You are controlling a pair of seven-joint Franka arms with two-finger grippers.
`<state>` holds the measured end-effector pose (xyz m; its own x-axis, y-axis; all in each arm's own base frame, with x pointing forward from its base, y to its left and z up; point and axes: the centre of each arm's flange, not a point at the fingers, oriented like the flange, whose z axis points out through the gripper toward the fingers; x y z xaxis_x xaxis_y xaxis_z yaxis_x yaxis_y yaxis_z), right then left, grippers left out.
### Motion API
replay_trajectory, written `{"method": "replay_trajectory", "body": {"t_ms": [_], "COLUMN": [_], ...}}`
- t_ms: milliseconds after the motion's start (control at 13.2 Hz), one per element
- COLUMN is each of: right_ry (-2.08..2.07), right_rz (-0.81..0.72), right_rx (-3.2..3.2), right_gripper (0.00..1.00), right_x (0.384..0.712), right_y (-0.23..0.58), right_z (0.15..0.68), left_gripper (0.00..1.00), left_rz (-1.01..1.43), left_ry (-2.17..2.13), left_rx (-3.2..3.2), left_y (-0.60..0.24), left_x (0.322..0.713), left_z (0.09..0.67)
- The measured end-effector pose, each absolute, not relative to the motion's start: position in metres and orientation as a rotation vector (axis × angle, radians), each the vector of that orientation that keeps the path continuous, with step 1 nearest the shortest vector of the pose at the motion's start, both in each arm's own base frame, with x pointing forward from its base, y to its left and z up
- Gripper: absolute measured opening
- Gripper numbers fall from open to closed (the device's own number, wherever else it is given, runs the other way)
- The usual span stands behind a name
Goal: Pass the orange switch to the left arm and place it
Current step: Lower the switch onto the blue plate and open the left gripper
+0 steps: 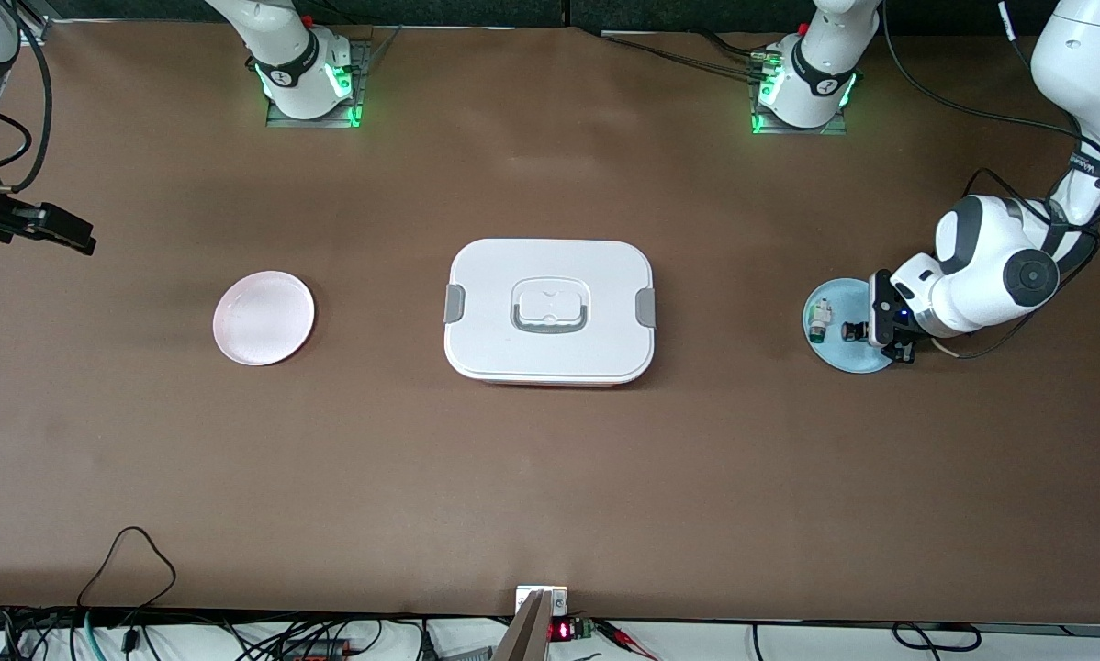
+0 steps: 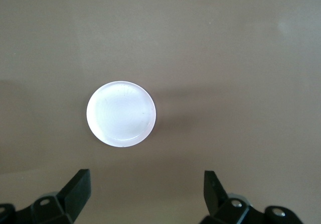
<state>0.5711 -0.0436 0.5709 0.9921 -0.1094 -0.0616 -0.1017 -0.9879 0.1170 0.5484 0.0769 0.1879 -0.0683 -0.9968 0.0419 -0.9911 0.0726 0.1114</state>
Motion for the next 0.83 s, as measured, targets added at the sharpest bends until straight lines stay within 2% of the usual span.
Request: {"method": "replay_trajectory", "body": {"t_ms": [379, 531, 835], "right_ry": [-0.134, -0.131, -0.090], "right_rz": [-0.079, -0.074, -0.078], "right_rx": [3.024, 3.025, 3.032], "right_gripper": [1.00, 1.00, 1.00], "right_x": [0.573, 0.571, 0.555], "right_y": [-0.036, -0.036, -0.036], "right_z": [0.559, 0.558, 0.574], "left_gripper": [0.36, 0.52, 0.95], "left_rz": [-0.091, -0.090, -0.081], "left_ry": [-2.231, -2.222, -2.222], "left_rx": [2.057, 2.067, 2.081], "left_y": [0.078, 0.083, 0.088], "left_x": [0.547, 0.547, 0.549], "left_z": [0.185, 0.184, 0.187]}}
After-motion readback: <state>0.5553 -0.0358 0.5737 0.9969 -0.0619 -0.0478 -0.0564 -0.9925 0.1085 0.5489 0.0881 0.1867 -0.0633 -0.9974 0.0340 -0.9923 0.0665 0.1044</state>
